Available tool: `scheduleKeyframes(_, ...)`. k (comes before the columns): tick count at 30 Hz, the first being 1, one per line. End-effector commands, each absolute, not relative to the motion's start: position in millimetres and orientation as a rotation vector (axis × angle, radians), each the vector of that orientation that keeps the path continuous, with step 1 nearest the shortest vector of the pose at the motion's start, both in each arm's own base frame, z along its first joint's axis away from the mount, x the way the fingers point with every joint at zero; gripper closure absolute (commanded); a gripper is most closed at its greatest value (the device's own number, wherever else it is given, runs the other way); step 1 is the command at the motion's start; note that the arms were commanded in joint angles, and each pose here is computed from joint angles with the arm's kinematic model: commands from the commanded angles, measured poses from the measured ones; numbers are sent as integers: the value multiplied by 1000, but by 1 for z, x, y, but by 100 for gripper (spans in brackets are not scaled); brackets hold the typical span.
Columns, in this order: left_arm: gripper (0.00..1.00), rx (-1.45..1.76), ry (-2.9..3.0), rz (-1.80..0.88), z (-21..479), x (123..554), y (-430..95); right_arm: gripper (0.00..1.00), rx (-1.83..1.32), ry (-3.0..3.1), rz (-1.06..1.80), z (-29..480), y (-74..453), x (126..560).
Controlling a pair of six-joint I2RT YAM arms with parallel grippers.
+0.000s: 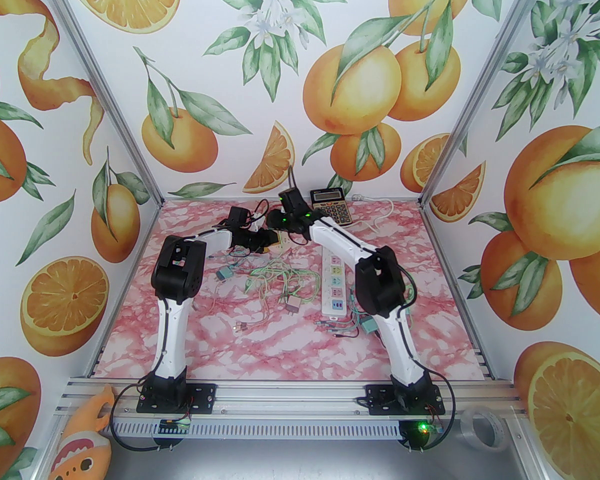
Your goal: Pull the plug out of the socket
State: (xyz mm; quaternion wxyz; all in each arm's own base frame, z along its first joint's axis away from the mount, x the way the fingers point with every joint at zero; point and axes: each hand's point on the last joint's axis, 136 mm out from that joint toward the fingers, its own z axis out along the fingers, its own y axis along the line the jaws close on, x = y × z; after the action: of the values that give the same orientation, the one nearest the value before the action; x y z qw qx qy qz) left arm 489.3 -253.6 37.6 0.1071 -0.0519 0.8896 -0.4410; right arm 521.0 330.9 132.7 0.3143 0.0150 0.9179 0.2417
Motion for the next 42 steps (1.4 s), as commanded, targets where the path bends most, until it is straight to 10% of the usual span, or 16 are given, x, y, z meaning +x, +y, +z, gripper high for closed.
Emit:
scheduleKeyframes(1, 55, -268, 2809, -1006, -4, 469, -229, 60, 156, 2422, 636, 144, 304, 516)
scheduleKeyframes(9, 30, -208, 2714, -968, 46, 491, -228, 58, 315, 2544, 537, 101, 266, 498)
scheduleKeyframes(18, 0, -120, 2581, -970, 115, 508, -231, 33, 332, 2562, 596, 99, 264, 486)
scheduleKeyframes(19, 0, -109, 2568, -960, 124, 508, -231, 3, 333, 2558, 600, 104, 264, 484)
scheduleKeyframes(20, 0, -101, 2555, -938, 133, 509, -228, 0, 332, 2548, 606, 110, 263, 483)
scheduleKeyframes(35, 0, -126, 2322, -254, 229, 459, -101, 0, 199, 2302, 379, 189, 184, 417)
scheduleKeyframes(42, 0, -229, 2061, 378, 199, 385, 36, 0, 219, 1971, -302, 173, 32, 357)
